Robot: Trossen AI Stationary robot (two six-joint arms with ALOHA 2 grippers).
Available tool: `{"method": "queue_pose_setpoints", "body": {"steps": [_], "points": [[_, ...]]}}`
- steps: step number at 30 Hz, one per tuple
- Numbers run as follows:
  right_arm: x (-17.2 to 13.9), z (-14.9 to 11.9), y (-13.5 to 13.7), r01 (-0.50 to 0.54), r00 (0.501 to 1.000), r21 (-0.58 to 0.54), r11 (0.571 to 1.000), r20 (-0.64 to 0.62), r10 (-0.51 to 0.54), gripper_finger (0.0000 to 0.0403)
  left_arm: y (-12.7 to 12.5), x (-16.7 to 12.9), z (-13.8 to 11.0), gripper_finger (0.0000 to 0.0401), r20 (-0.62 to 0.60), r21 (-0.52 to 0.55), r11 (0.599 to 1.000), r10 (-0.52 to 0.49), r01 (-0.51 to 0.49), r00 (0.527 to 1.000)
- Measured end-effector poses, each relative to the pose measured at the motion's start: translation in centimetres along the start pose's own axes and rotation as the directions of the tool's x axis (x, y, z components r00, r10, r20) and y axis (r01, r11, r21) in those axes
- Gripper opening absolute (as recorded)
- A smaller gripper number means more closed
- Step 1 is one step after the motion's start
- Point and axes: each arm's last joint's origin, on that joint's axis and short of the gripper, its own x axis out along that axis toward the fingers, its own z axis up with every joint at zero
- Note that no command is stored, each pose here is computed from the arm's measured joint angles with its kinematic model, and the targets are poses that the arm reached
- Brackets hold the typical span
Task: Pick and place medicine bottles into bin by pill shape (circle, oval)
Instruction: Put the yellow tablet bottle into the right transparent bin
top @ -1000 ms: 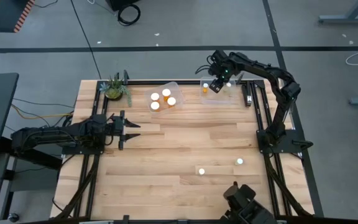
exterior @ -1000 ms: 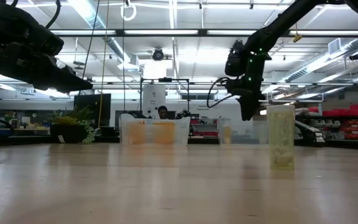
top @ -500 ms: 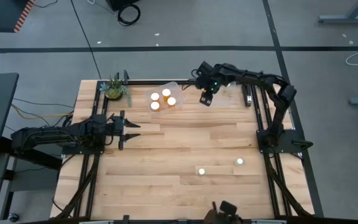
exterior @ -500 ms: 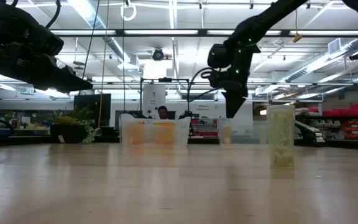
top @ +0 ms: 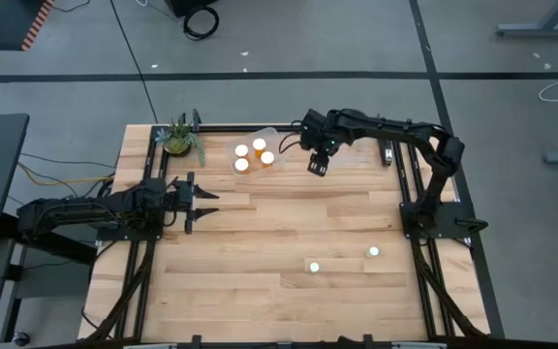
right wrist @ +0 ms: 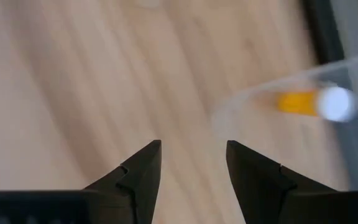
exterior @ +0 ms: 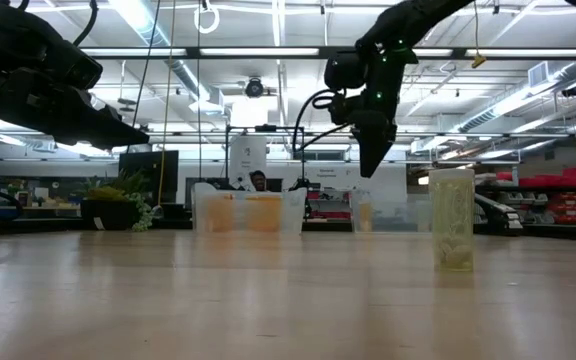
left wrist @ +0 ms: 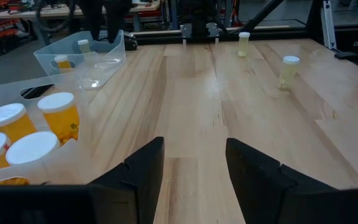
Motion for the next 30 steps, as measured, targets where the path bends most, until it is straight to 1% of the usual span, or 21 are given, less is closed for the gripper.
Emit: {"method": "queue_pose_setpoints", "body": {"steps": [4, 9, 11, 14, 18, 20, 23, 25, 30], "points": [[-0.1, 0.2, 2.3, -0.096, 0.995, -0.088, 0.992, 0.007, 0.097, 0.0188, 0.0, 0.0, 0.0, 0.0186, -0.001, 0.000, 1.000, 0.000, 0.000, 1.000], [-0.4, 0.3, 6.0, -0.181, 0.981, -0.219, 0.959, 0.021, 0.190, 0.0188, 0.0, 0.0, 0.0, 0.0185, 0.000, 0.000, 1.000, 0.000, 0.000, 1.000], [-0.7, 0.2, 7.8, -0.214, 0.974, -0.289, 0.933, 0.016, 0.228, 0.0187, 0.0, 0.0, 0.0, 0.0183, 0.000, 0.000, 1.000, 0.000, 0.000, 1.000], [-1.1, -0.1, 10.8, -0.255, 0.958, -0.395, 0.883, 0.018, 0.285, 0.0187, 0.0, 0.0, 0.0, 0.0181, 0.000, 0.000, 1.000, 0.000, 0.000, 1.000], [-1.7, -0.9, 14.8, -0.304, 0.935, -0.519, 0.799, -0.001, 0.356, 0.0187, 0.0, 0.0, 0.0, 0.0185, 0.000, 0.000, 1.000, 0.000, 0.000, 1.000], [-2.1, -1.5, 16.7, -0.321, 0.924, -0.564, 0.761, -0.011, 0.382, 0.0187, 0.0, 0.0, 0.0, 0.0187, 0.000, 0.000, 1.000, 0.000, 0.000, 1.000], [-2.6, -2.5, 19.1, -0.338, 0.915, -0.596, 0.728, -0.028, 0.402, 0.0187, 0.0, 0.0, 0.0, 0.0186, 0.000, 0.000, 1.000, 0.000, 0.000, 1.000], [-2.9, -3.1, 20.5, -0.347, 0.912, -0.600, 0.721, -0.036, 0.409, 0.0187, 0.0, 0.0, 0.0, 0.0184, 0.000, 0.000, 1.000, 0.000, 0.000, 1.000], [-3.6, -4.6, 23.2, -0.313, 0.926, -0.607, 0.730, -0.025, 0.376, 0.0187, 0.0, 0.0, 0.0, 0.0182, 0.000, 0.000, 1.000, 0.000, 0.000, 1.000]]}}
